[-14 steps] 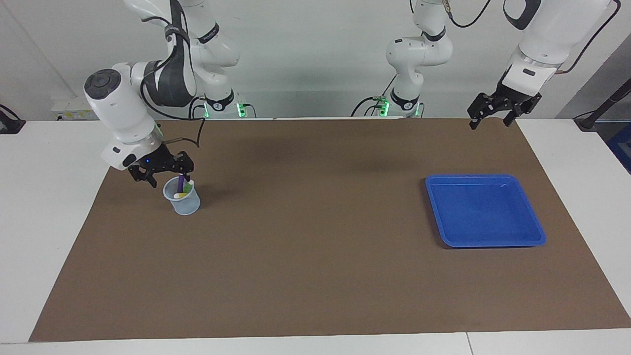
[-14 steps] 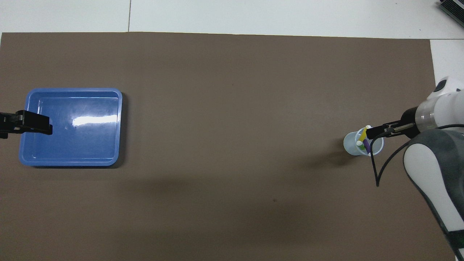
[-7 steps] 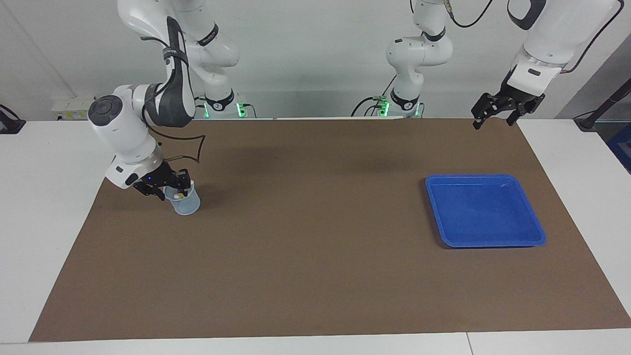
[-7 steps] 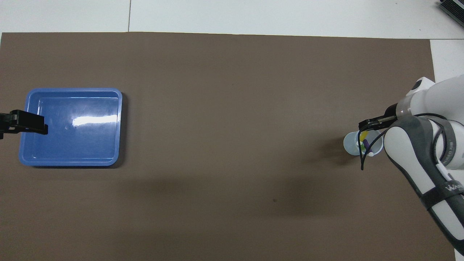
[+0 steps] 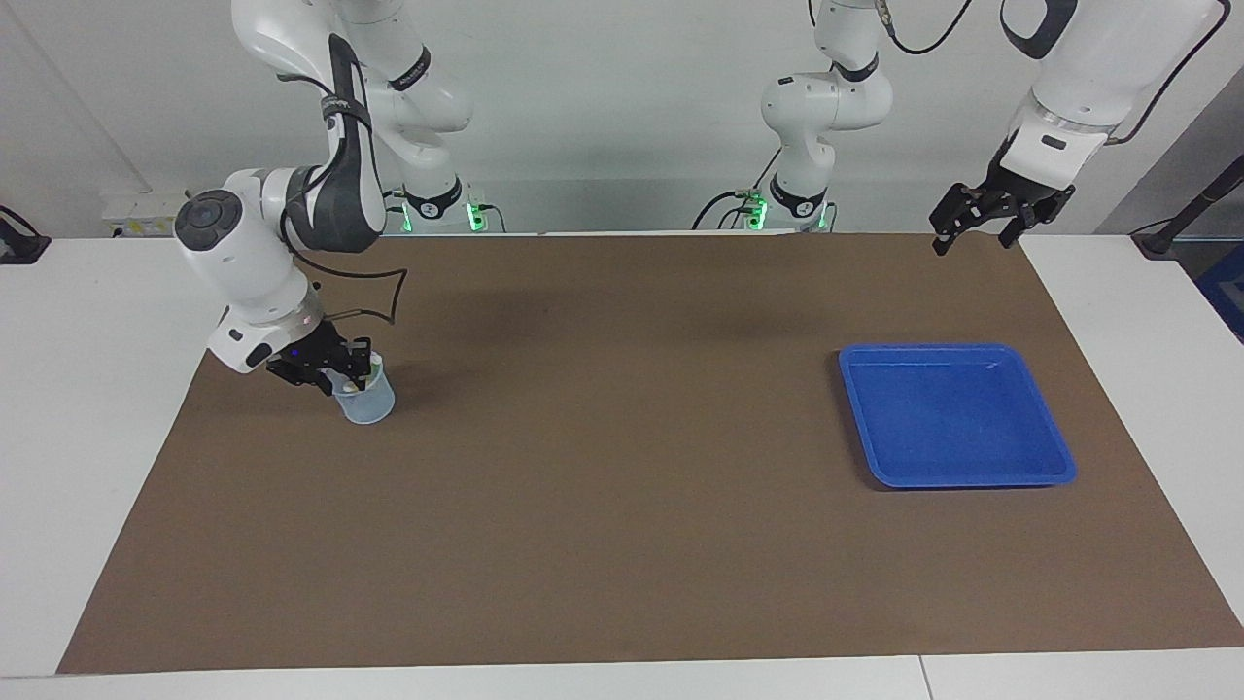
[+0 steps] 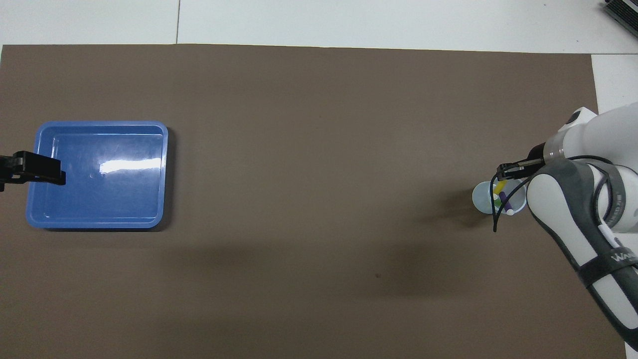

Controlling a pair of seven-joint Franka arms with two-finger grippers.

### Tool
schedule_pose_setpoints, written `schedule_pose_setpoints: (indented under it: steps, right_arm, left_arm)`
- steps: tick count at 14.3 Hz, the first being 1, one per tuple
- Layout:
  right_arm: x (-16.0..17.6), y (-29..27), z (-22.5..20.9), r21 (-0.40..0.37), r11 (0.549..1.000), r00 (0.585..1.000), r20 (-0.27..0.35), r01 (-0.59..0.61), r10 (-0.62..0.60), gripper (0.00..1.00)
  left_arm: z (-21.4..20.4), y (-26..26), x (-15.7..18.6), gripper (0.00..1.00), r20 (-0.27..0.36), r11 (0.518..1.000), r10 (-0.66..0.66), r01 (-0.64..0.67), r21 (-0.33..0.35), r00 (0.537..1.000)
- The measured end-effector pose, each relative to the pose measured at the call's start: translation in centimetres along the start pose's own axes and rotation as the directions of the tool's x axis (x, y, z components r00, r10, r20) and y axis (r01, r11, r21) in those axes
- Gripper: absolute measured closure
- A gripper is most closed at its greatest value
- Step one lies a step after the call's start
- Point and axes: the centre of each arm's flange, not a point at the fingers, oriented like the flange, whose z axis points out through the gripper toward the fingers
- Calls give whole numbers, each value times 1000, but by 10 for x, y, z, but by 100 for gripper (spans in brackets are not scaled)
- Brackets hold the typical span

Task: Right arm passes pens to left for tray arrangement
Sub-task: 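Lower the right gripper into the cup and grasp the yellow pen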

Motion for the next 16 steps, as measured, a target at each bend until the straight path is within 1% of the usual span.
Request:
schedule_pose_setpoints:
  steps: [2,3,4,5,9,11,13,15,16]
  right_arm:
    - [-1,0,2,1,1000,1000,4,-1,1,71]
    - [-1,0,2,1,1000,1000,5,-1,1,79]
    - [-1,0,3,1,1000,1000,6,-1,1,79]
    - [-1,0,3,1,1000,1000,6,-1,1,82]
    - [0,-1,-7,6,1000,999,31,4,-4,82]
    - [3,-4,-23,9,1000,999,42,23,-23,82]
    - [8,-8,-48,11,998,997,47,67,-68,82]
    - [12,-14,-83,3,991,990,34,134,-134,82]
    - [14,-20,-102,-14,986,985,28,169,-168,82]
  left_arm:
    - [0,0,0,0,0,1000,0,0,0,1000]
    - [0,0,0,0,0,1000,0,0,0,1000]
    - [0,0,0,0,0,1000,0,0,0,1000]
    - [0,0,0,0,0,1000,1,-1,0,1000]
    - [0,1,0,0,0,1000,2,-2,0,1000]
    - [0,2,0,0,0,1000,3,-3,0,1000]
    - [0,2,0,0,0,1000,3,-3,0,1000]
    - [0,1,0,0,0,1000,3,-3,0,1000]
    - [0,1,0,0,0,1000,2,-2,0,1000]
